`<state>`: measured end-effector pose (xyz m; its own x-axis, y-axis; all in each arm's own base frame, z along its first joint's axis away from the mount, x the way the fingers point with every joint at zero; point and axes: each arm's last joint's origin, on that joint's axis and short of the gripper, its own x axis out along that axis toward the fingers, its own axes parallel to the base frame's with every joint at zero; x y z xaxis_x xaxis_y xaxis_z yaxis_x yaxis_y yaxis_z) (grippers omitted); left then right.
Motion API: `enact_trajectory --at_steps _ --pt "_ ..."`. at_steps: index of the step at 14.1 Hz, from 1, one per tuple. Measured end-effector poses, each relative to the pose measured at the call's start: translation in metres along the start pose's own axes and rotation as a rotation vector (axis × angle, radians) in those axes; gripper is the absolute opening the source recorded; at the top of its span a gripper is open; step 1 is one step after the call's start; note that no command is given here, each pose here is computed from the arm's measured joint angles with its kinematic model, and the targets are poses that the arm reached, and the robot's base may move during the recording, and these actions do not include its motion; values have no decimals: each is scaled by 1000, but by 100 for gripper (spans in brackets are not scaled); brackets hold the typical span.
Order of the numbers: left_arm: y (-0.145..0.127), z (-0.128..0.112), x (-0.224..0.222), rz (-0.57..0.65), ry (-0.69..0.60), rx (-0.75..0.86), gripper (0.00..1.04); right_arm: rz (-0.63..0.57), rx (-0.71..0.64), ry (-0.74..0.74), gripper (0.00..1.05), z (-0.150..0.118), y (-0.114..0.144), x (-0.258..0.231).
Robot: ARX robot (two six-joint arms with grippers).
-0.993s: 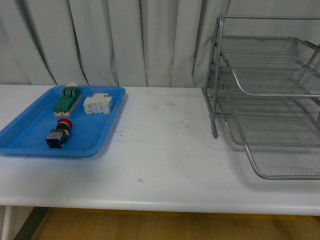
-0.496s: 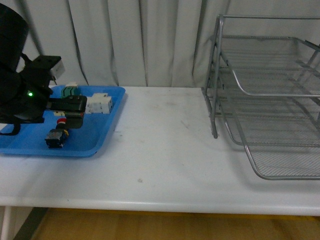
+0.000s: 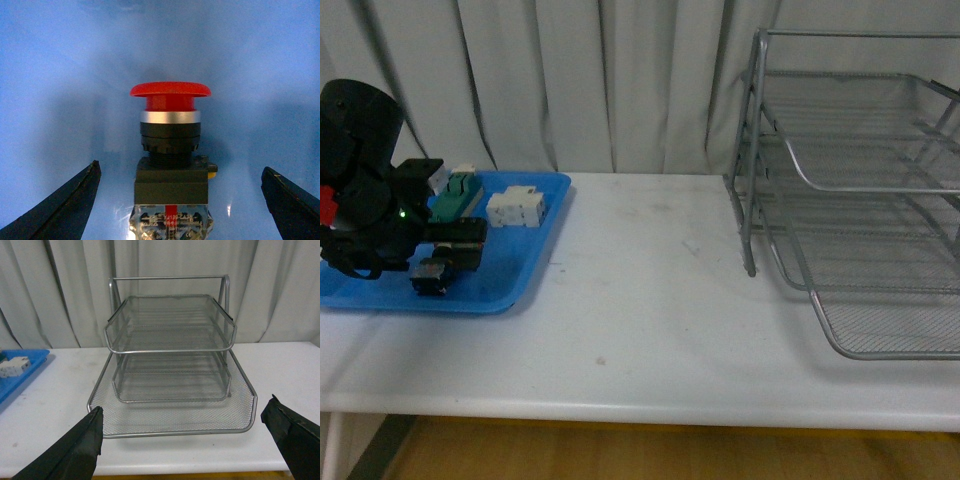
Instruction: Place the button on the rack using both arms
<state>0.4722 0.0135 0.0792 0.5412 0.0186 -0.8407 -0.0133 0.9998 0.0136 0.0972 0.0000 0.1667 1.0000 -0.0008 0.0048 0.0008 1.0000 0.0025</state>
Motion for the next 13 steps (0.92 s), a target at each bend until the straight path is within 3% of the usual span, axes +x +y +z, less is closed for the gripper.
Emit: enact_trajectory --at_steps 3,7,9,10,12,13 --pt "-1 4 12 -39 -15 -36 94 0 0 0 98 0 0 0" --pt "-4 0 13 -43 -17 -37 42 0 0 0 98 0 0 0" --pt "-6 -15 -5 -22 -21 -30 37 0 0 1 98 0 0 0" --pt "-10 -21 -24 -2 -51 -17 37 0 0 0 98 0 0 0" --pt "-30 -30 -104 20 -149 24 37 0 0 0 98 0 0 0" --pt "-49 -40 -165 63 -226 47 37 0 0 0 98 0 0 0"
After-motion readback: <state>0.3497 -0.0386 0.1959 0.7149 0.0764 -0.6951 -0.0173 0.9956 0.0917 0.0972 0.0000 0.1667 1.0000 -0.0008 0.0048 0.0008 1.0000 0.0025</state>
